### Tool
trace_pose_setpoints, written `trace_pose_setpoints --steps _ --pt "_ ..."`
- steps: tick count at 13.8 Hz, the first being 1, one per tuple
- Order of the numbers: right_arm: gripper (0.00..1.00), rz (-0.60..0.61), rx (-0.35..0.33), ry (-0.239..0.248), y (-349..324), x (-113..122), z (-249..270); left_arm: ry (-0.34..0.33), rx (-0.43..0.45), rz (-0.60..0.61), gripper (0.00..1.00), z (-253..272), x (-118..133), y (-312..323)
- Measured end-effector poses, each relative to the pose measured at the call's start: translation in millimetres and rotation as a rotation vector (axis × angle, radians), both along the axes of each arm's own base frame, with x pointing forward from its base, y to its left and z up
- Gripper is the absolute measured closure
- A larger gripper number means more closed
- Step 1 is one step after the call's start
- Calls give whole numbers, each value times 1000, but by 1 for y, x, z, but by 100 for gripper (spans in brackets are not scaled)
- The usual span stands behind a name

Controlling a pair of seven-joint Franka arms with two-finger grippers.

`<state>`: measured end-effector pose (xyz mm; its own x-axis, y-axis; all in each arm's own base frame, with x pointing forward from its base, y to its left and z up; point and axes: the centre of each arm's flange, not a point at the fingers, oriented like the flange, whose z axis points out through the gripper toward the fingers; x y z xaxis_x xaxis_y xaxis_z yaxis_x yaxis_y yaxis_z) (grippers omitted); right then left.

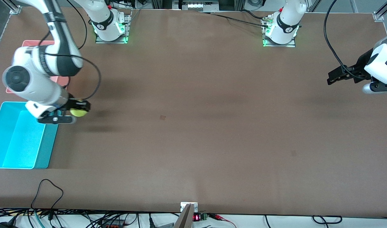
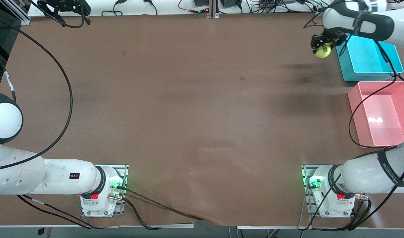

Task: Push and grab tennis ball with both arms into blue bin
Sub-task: 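Carry the tennis ball with the right gripper over the blue bin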

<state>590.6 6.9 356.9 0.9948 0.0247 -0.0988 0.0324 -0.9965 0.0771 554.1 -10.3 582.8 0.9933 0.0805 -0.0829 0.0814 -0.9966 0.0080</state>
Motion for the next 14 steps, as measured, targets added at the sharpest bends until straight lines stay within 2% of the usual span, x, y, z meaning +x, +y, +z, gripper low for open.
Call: trace_pose_setpoints --steps 5,10,12,14 --pt "33 -8 24 41 -114 -17 -11 -1 0 -4 0 0 0 -2" --pt "33 13 56 111 -227 -59 -20 -2 0 -6 0 1 0 -4" --pt "33 12 58 122 -252 -70 -26 -2 0 -7 0 1 0 -4" --pt "33 14 47 105 -264 -69 -40 -2 0 -7 0 1 0 -4"
